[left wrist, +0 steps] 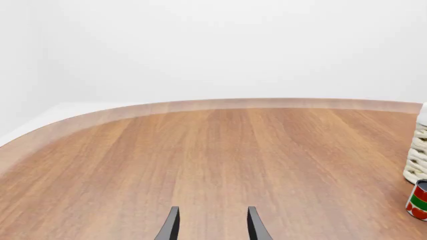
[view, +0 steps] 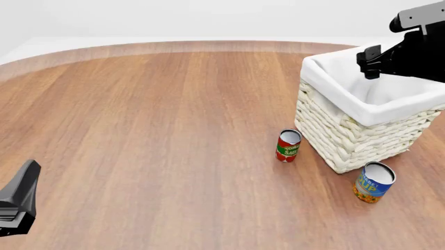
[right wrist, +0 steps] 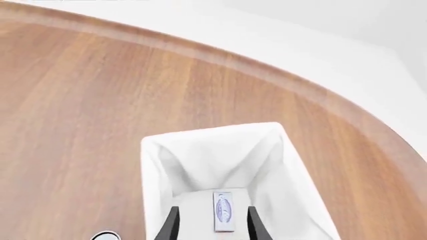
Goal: Pick up the alphabet soup and the cream cheese box, and put them in the basket.
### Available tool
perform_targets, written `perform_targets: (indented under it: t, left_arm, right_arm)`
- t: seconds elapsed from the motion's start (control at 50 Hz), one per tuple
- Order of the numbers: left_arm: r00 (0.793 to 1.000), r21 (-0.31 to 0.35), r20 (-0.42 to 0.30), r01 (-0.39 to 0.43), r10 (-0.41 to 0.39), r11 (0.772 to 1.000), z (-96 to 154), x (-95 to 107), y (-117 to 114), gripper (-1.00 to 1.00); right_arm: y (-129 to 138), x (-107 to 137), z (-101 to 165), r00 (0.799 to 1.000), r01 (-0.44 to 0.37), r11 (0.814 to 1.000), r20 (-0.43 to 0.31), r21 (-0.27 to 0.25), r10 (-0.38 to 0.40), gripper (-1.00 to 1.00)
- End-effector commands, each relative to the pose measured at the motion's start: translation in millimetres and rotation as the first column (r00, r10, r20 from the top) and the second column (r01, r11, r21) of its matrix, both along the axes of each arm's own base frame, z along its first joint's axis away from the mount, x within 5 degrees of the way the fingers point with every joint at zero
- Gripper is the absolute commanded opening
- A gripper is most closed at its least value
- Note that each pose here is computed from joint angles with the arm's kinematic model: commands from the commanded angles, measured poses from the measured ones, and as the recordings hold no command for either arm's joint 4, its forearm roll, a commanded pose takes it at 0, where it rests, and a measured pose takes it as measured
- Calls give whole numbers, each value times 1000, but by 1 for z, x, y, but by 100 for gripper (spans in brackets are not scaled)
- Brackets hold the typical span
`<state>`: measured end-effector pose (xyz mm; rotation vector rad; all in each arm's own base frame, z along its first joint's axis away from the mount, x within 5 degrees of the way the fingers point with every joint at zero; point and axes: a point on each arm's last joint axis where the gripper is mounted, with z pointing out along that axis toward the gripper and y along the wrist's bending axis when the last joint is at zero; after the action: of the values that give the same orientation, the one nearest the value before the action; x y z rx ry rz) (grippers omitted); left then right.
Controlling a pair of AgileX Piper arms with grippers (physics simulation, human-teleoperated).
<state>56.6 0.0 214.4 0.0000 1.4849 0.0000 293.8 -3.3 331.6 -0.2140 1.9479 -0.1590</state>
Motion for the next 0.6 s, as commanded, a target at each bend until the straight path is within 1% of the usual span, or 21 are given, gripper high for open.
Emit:
perform_targets:
  t: [0.02, 0.26, 0.46, 0.52, 0.6]
  left_arm:
    - [1000, 0, 0, 0, 0, 1000, 0, 0, 0, 100]
    - [1000, 0, 0, 0, 0, 1000, 0, 0, 0, 100]
    - [1000, 0, 0, 0, 0, 1000, 0, 0, 0, 100]
    - [1000, 0, 0, 0, 0, 1000, 0, 0, 0, 100]
    - [1000, 0, 0, 0, 0, 1000, 0, 0, 0, 100]
  right_arm:
    - [2, -15, 16, 1000, -6, 1000, 24, -3, 6, 100]
    - [-2, -16, 28, 999, 7, 1000, 42, -3, -7, 100]
    - [-3, -22, 27, 1000, 7, 1000, 22, -17, -7, 100]
    - [1, -27, 24, 1000, -9, 1000, -5, -16, 9, 100]
    - [0, -28, 24, 1000, -8, 1000, -20, -23, 8, 100]
